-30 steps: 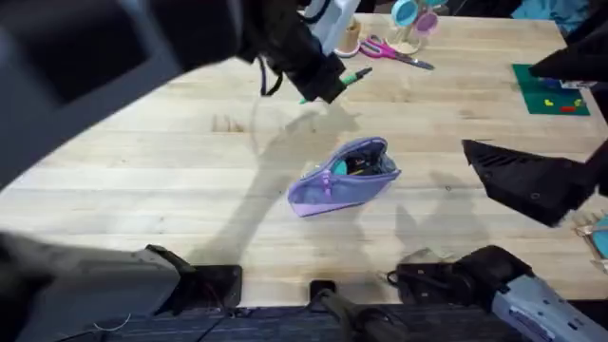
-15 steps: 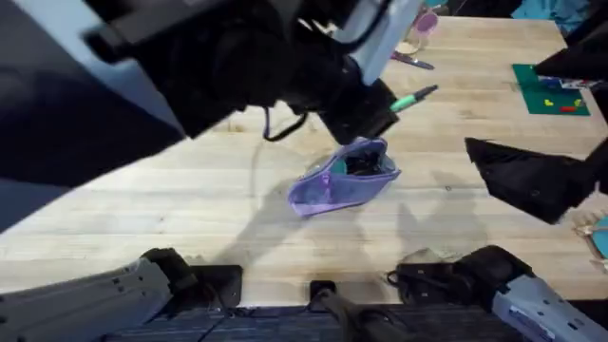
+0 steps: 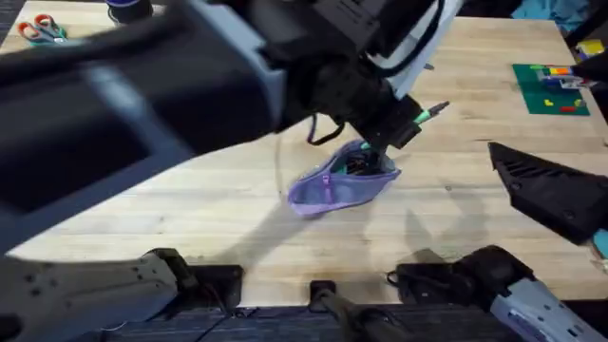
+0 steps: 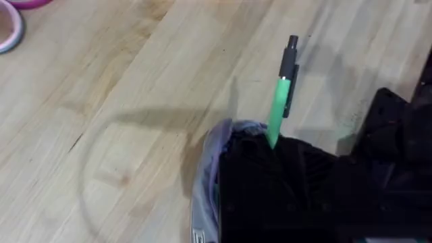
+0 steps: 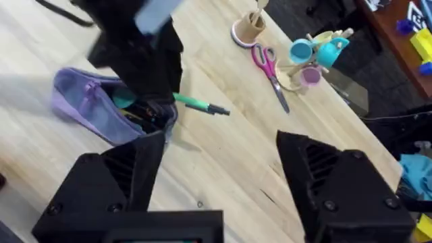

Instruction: Unzip the bag, pick up the pens from the table one at a time and place them inside, then zip the bag closed.

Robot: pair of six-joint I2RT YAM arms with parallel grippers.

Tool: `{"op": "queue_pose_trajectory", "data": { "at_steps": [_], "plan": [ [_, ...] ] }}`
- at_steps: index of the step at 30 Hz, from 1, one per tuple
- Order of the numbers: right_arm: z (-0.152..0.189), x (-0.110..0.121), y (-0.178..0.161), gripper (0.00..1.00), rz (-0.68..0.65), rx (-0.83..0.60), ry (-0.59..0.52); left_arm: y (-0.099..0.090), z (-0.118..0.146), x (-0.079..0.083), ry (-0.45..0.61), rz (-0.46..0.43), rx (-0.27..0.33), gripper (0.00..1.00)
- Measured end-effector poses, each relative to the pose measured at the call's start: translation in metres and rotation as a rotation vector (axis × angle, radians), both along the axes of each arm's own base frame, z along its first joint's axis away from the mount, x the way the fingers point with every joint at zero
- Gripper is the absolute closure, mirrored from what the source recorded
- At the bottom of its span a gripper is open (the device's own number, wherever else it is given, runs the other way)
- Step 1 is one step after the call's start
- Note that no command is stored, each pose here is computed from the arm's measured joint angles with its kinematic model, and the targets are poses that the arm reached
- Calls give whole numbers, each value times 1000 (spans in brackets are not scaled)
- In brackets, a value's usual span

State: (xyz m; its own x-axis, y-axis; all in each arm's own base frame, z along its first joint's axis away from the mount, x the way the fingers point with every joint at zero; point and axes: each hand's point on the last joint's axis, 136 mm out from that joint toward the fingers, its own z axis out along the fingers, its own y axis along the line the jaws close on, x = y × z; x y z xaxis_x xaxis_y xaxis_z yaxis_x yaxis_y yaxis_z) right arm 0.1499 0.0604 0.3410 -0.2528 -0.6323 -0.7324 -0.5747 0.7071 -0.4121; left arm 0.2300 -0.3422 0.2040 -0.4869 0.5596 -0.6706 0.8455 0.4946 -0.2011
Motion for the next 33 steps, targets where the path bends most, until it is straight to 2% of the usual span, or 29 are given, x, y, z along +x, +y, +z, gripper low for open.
{"op": "queue_pose_trajectory", "data": {
  "at_steps": [5, 11, 15, 17, 23, 26, 33],
  "plan": [
    [0, 1, -2, 5, -9, -5, -2, -9, -28, 0, 47, -43, 40, 957],
    [0, 1, -2, 6, -9, -6, -3, -2, -68, -10, 123, -97, 151, 957],
    [0, 1, -2, 6, -11, -6, -3, 13, -96, -20, 177, -139, 264, 957],
    [0, 1, -2, 6, -13, -7, -3, 21, -105, -20, 176, -142, 318, 957],
    [0, 1, -3, 6, -15, -9, -4, 43, -115, -19, 147, -141, 438, 957],
    [0, 1, -3, 6, -15, -9, -4, 48, -116, -21, 144, -153, 462, 957],
    [0, 1, -3, 5, -15, -8, -5, 49, -117, -20, 133, -162, 473, 952]
  ]
}}
